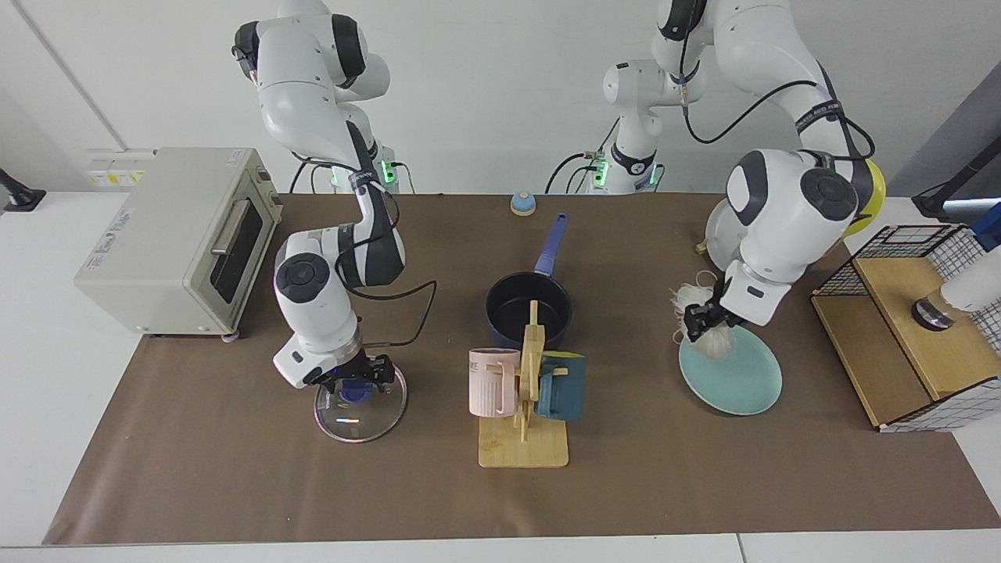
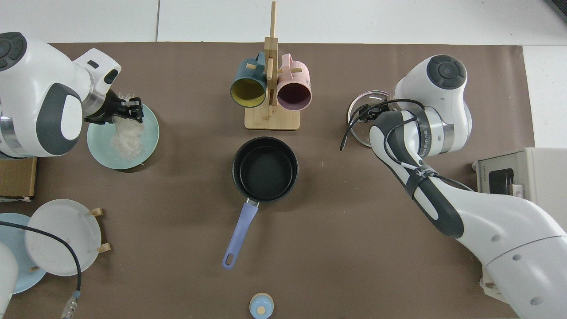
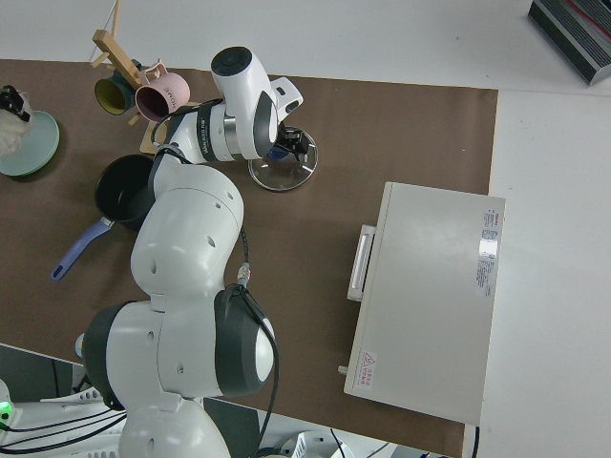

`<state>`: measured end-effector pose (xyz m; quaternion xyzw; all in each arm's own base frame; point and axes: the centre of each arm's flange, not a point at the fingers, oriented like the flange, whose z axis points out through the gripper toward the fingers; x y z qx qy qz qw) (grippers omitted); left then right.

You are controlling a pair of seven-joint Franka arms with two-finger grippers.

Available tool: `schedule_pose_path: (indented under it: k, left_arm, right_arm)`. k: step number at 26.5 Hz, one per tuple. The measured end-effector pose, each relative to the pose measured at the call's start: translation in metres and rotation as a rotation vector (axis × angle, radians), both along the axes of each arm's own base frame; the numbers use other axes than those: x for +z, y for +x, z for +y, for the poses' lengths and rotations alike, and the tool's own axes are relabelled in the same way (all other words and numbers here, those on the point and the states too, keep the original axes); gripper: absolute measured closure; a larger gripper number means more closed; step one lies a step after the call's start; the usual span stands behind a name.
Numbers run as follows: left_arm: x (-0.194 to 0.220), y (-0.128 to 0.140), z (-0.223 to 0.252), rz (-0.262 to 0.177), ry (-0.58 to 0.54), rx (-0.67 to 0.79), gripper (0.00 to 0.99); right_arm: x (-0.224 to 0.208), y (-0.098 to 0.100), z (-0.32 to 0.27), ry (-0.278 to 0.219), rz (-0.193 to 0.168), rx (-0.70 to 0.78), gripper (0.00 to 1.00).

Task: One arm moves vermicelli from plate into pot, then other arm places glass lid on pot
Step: 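Carry the vermicelli with the left gripper and drop it into the saucepan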

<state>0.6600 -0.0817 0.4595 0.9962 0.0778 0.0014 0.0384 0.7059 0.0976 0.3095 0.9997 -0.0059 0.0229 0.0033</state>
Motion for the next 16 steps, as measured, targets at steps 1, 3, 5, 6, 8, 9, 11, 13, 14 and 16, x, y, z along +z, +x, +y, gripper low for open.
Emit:
schedule_pose_path:
  k: [1, 3, 5, 6, 8, 9, 11, 13, 14, 16]
  left_arm:
    - [0.009, -0.005, -0.012, -0.001, -0.005, 0.008, 0.573]
    - [0.025, -0.015, -0.038, -0.002, -0.018, 0.023, 0.573]
    - [0.034, -0.026, -0.068, -0.001, -0.031, 0.034, 0.573]
    - [0.036, -0.032, -0.085, 0.003, -0.038, 0.037, 0.573]
    - [0.037, -0.044, -0.115, 0.011, -0.050, 0.041, 0.573]
    - [0.035, -0.049, -0.131, 0.012, -0.057, 0.040, 0.573]
    - [0.029, -0.059, -0.159, 0.004, -0.077, 0.045, 0.573]
    - [0.020, -0.069, -0.183, -0.016, -0.101, 0.053, 0.573]
    - [0.013, -0.074, -0.194, -0.025, -0.113, 0.054, 0.573]
    - [-0.002, -0.083, -0.210, -0.037, -0.131, 0.050, 0.573]
  right_arm:
    - [0.000, 0.000, 0.000, 0.000, 0.000, 0.001, 0.01]
    - [0.000, 0.000, 0.001, 0.000, -0.001, 0.001, 0.06]
    - [0.001, 0.000, 0.001, 0.000, -0.001, 0.001, 0.22]
    - [0.001, 0.000, 0.001, 0.000, -0.002, 0.001, 0.25]
    - [0.002, 0.001, 0.001, 0.000, -0.006, 0.002, 0.36]
    - [0.003, 0.002, 0.001, -0.001, -0.008, 0.002, 0.45]
    - [0.006, 0.003, 0.002, 0.000, -0.014, 0.003, 0.49]
    - [0.007, 0.005, 0.002, 0.001, -0.019, 0.003, 0.50]
    - [0.008, 0.006, 0.002, 0.001, -0.023, 0.003, 0.50]
    - [0.011, 0.009, 0.003, 0.002, -0.030, 0.003, 0.50]
